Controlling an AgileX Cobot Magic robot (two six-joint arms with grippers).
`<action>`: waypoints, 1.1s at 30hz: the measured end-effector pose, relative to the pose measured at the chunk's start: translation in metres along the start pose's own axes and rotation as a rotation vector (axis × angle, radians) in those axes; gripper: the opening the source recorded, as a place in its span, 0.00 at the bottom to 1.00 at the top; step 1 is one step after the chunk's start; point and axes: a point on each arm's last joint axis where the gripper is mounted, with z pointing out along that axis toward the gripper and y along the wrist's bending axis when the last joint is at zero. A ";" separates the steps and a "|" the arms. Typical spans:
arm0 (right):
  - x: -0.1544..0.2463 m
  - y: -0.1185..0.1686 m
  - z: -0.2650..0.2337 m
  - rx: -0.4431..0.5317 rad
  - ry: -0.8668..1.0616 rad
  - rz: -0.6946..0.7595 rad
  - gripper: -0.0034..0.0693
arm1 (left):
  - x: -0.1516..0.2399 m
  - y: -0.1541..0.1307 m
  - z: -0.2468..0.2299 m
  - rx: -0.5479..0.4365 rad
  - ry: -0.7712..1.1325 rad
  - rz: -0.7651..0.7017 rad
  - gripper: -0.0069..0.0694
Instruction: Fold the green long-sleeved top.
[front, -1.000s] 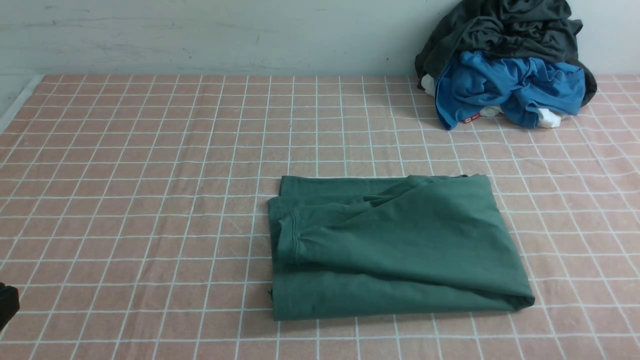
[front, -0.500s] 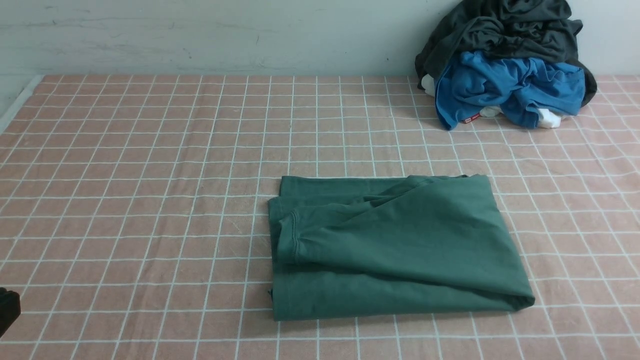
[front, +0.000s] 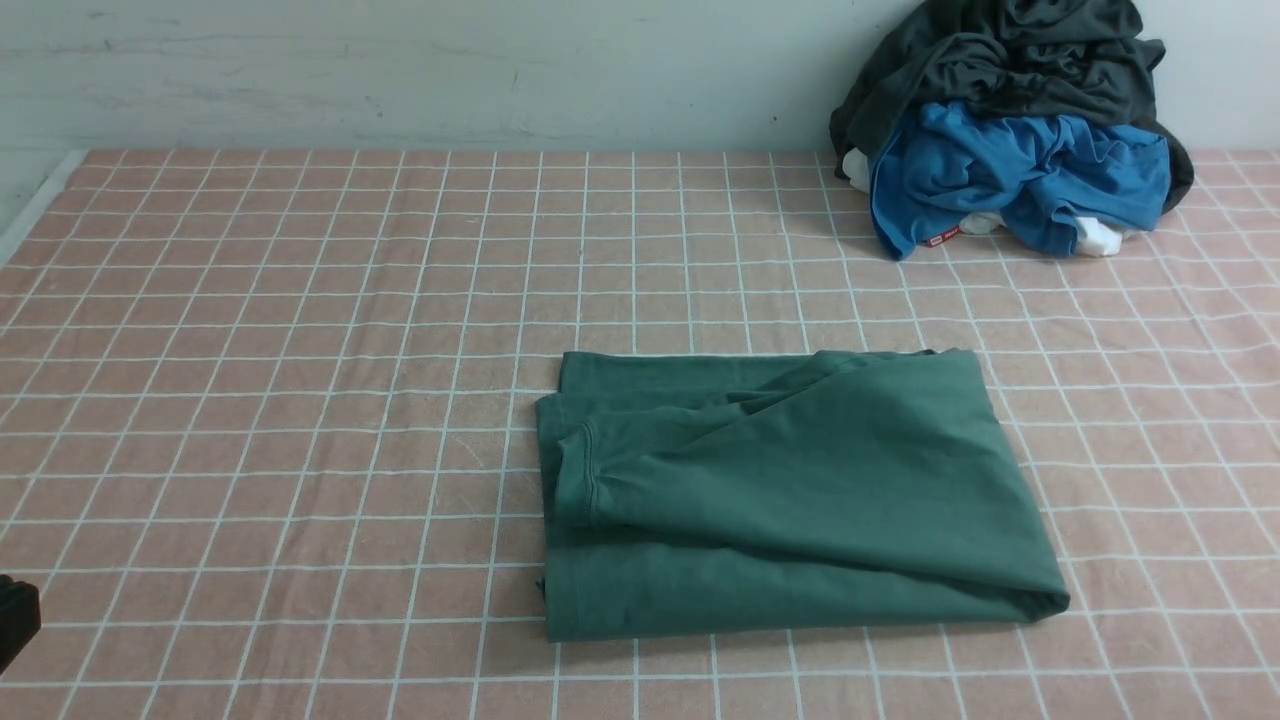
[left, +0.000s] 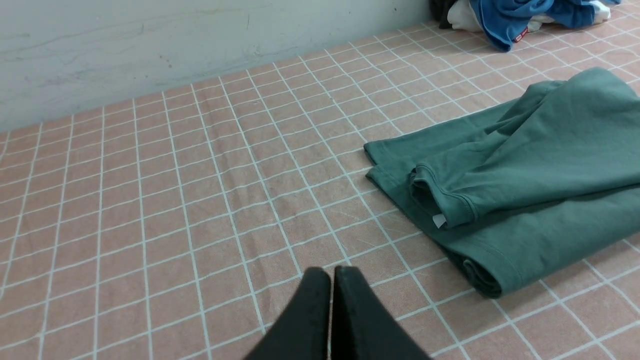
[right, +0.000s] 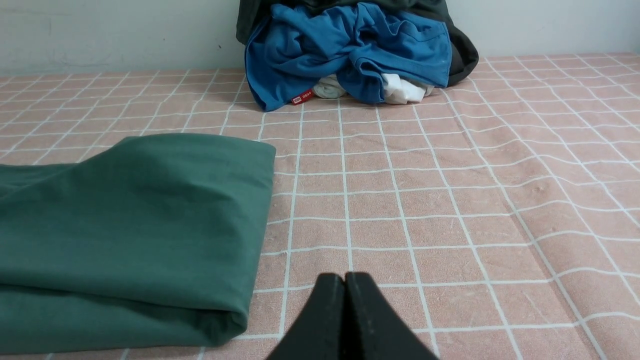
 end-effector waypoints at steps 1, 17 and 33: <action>0.000 0.000 0.000 0.000 0.000 0.001 0.03 | 0.000 0.000 0.000 0.000 0.000 0.000 0.09; 0.000 0.000 0.000 0.000 0.000 0.001 0.03 | 0.000 0.002 0.000 -0.020 0.002 0.030 0.09; 0.000 0.000 0.000 0.000 0.000 0.001 0.03 | 0.026 0.006 0.018 -0.151 -0.181 -0.046 0.09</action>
